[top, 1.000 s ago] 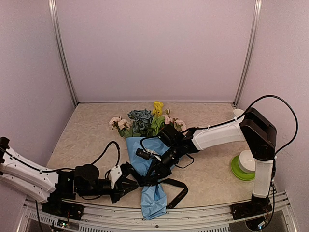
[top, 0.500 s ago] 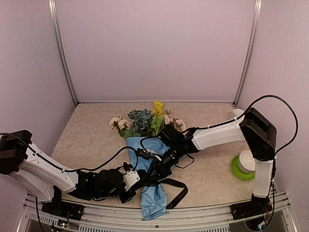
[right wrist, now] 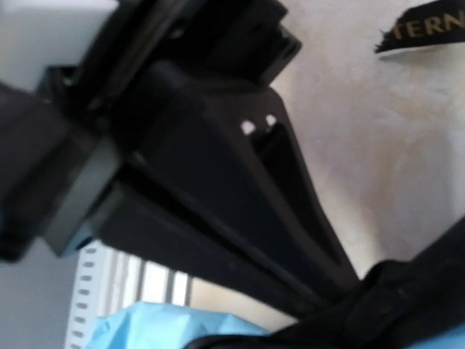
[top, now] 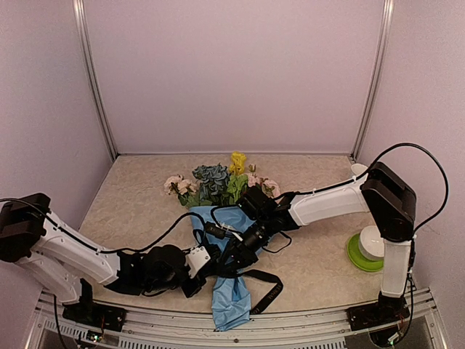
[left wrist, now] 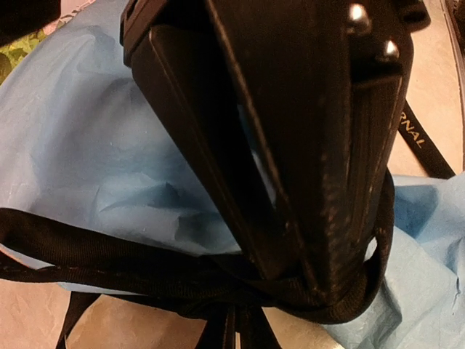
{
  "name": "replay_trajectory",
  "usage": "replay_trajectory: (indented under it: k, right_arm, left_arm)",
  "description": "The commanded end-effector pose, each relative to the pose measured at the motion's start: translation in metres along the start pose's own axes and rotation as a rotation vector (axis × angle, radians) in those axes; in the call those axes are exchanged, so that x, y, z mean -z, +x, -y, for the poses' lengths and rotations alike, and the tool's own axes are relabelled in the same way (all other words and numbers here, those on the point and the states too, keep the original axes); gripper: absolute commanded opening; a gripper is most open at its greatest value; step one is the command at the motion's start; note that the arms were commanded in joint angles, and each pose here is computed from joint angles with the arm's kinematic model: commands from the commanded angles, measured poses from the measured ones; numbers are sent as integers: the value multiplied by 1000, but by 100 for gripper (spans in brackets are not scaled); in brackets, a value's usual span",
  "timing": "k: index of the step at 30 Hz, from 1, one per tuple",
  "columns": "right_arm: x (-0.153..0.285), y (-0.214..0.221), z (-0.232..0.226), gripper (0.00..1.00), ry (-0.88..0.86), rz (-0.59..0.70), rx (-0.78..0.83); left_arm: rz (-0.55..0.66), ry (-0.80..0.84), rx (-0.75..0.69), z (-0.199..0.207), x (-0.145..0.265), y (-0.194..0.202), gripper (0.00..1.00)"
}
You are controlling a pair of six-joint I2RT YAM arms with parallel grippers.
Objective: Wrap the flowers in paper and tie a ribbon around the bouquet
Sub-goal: Cross the half-tied ribbon at the center of the board.
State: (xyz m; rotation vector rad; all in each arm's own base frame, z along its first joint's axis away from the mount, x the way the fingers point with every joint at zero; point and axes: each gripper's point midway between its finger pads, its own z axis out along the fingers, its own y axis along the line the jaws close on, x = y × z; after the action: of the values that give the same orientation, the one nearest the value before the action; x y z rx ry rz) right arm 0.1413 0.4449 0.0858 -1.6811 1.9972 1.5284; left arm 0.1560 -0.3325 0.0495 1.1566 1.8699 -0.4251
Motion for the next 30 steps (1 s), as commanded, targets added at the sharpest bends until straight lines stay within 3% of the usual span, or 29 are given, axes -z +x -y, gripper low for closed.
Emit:
replay_trajectory:
  k: [1, 7, 13, 15, 25, 30]
  right_arm:
    - [3, 1, 8, 16, 60, -1, -8]
    - [4, 0, 7, 18, 96, -16, -3]
    - [8, 3, 4, 0, 128, -35, -2]
    - [10, 0, 0, 0, 130, -29, 6]
    - [21, -8, 0, 0, 189, -47, 26]
    - [20, -10, -1, 0, 177, -47, 32]
  left_arm:
    - [74, 54, 10, 7, -6, -27, 6]
    - [70, 85, 25, 11, -9, -25, 5]
    - [79, 74, 72, 0, -5, -25, 2]
    - [80, 70, 82, -3, -3, -24, 3]
    - [91, 91, -1, -3, 14, -30, 36]
    - [119, 65, -59, -9, 21, -37, 41]
